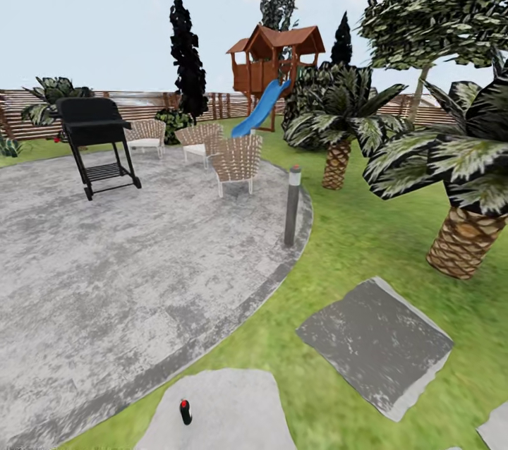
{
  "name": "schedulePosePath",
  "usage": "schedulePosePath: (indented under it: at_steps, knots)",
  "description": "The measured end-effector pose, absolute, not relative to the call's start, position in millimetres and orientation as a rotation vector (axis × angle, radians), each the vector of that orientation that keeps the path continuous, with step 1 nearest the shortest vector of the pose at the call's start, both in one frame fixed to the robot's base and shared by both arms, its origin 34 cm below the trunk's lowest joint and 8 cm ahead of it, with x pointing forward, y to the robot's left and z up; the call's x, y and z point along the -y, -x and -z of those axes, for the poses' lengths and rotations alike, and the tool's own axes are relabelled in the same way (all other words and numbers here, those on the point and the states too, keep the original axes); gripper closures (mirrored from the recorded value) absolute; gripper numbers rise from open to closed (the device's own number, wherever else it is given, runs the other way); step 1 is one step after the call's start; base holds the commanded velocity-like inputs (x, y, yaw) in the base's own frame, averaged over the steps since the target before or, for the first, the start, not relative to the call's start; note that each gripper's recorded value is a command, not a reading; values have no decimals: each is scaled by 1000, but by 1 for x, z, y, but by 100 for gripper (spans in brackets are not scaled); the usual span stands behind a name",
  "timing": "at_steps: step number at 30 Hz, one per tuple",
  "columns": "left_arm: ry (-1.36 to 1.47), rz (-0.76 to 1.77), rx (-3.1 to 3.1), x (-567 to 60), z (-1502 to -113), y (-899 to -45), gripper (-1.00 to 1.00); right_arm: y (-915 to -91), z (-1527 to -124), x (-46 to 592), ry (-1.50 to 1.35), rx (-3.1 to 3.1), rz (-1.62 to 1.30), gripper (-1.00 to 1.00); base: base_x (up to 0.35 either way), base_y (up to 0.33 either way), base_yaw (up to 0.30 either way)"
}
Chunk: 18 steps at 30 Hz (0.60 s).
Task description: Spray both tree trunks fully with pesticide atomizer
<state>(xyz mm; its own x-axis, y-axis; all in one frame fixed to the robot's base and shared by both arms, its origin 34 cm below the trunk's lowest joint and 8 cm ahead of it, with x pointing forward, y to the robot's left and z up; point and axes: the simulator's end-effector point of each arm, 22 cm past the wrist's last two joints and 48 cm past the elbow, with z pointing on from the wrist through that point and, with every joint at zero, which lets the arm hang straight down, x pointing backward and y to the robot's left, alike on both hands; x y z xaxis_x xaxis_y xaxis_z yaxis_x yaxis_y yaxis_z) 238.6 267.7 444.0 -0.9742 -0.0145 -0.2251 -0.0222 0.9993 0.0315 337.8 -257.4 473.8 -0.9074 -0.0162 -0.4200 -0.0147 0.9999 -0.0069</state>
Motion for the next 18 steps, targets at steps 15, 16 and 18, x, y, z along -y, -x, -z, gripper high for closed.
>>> schedulePosePath:
  at_steps: [15,16,18]
  knots:
    - [33,-76,-2499,-279,-515,-500,-100,-520,-580,178,-38,-2312,-132,-100,221,-212,258]
    - [32,-77,-2495,-280,-515,-501,-100,-520,-579,178,-39,-2313,-132,-100,236,-198,258]
    - [32,-85,-2490,-285,-515,-500,-100,-519,-578,179,-40,-2315,-130,-100,236,-198,258]
